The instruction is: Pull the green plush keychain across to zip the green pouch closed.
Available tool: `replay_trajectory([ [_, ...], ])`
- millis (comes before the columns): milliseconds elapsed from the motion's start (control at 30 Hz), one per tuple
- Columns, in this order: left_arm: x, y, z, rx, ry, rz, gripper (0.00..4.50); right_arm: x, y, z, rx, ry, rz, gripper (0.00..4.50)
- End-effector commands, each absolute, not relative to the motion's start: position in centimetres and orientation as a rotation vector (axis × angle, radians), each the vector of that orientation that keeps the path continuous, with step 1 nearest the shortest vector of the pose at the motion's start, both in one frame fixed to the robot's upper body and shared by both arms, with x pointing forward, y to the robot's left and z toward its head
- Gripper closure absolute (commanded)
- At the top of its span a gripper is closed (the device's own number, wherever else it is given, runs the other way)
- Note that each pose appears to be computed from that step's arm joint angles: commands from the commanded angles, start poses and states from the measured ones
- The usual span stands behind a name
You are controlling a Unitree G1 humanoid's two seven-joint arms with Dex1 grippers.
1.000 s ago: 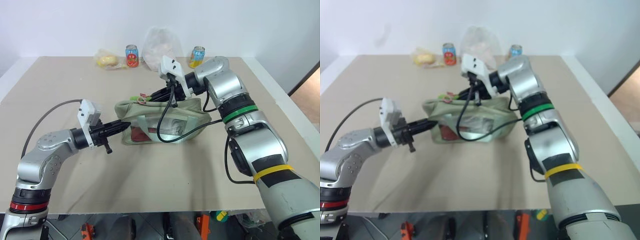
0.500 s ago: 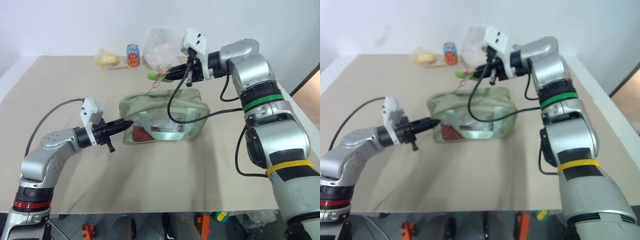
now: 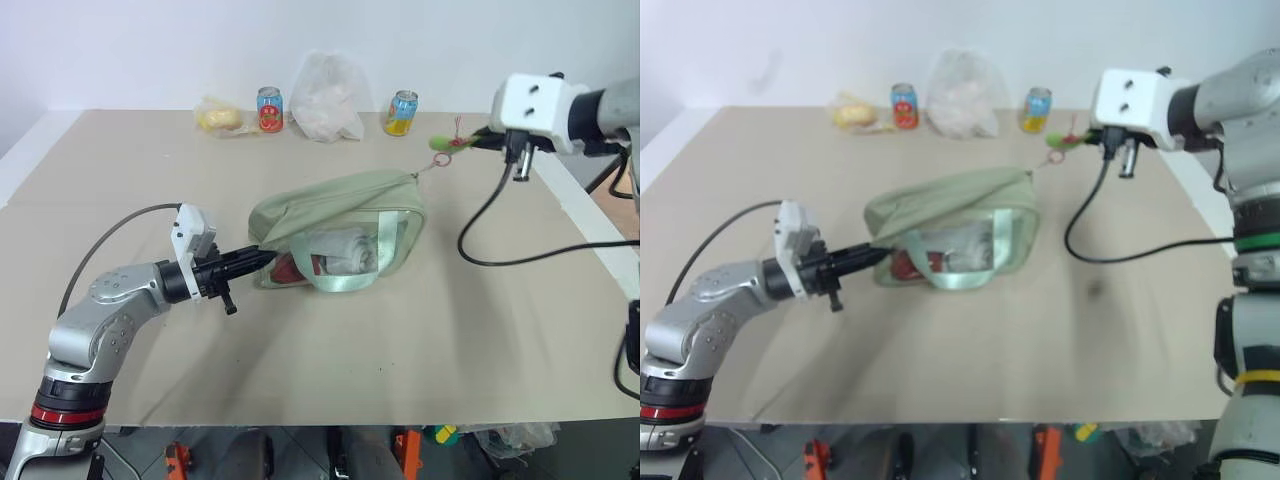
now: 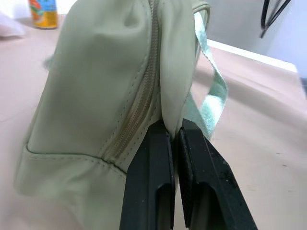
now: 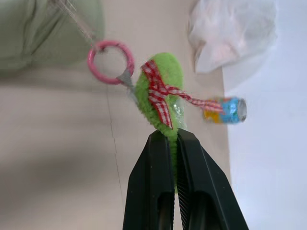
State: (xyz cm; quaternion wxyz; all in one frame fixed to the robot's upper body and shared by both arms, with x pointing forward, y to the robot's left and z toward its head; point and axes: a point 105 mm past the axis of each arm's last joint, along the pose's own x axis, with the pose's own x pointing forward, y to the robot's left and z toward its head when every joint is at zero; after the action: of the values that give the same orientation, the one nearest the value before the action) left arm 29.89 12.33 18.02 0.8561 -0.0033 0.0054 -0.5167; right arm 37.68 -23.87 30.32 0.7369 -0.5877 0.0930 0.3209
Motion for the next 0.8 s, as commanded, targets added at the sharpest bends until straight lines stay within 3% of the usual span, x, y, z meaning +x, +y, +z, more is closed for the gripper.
replay_trajectory([
  [33,30.2,13.6,16.9,-0.040,0.078,-1.033,4.50,37.3,-24.2,27.5,-1.182,0.242,0.679,4.47],
  [133,30.3,13.7,17.1,-0.051,0.079,-1.024,4.50,37.0,-20.8,21.7,-1.032,0.280,0.792,4.47],
  [233,30.3,13.7,17.3,-0.061,0.080,-1.023,4.50,37.0,-19.8,18.0,-0.920,0.328,0.793,4.47],
  [333,30.3,13.8,17.5,-0.069,0.083,-1.017,4.50,37.0,-19.8,16.8,-0.891,0.354,0.776,4.47],
  [500,30.7,14.2,17.7,-0.075,0.079,-0.976,4.50,37.2,-20.3,17.2,-0.858,0.349,0.756,4.47],
  [533,30.8,14.3,17.7,-0.071,0.077,-0.965,4.50,37.4,-20.4,17.7,-0.828,0.333,0.740,3.98],
  [567,30.9,14.5,17.7,-0.073,0.075,-0.951,4.50,37.5,-20.4,18.5,-0.778,0.307,0.736,3.83],
  [700,31.4,15.3,18.6,-0.133,0.047,-0.913,3.08,37.0,-20.6,22.0,-0.545,0.220,0.747,2.54],
  [800,31.6,15.9,19.5,-0.160,0.023,-0.884,2.06,36.0,-21.1,22.4,-0.444,0.214,0.790,1.49],
])
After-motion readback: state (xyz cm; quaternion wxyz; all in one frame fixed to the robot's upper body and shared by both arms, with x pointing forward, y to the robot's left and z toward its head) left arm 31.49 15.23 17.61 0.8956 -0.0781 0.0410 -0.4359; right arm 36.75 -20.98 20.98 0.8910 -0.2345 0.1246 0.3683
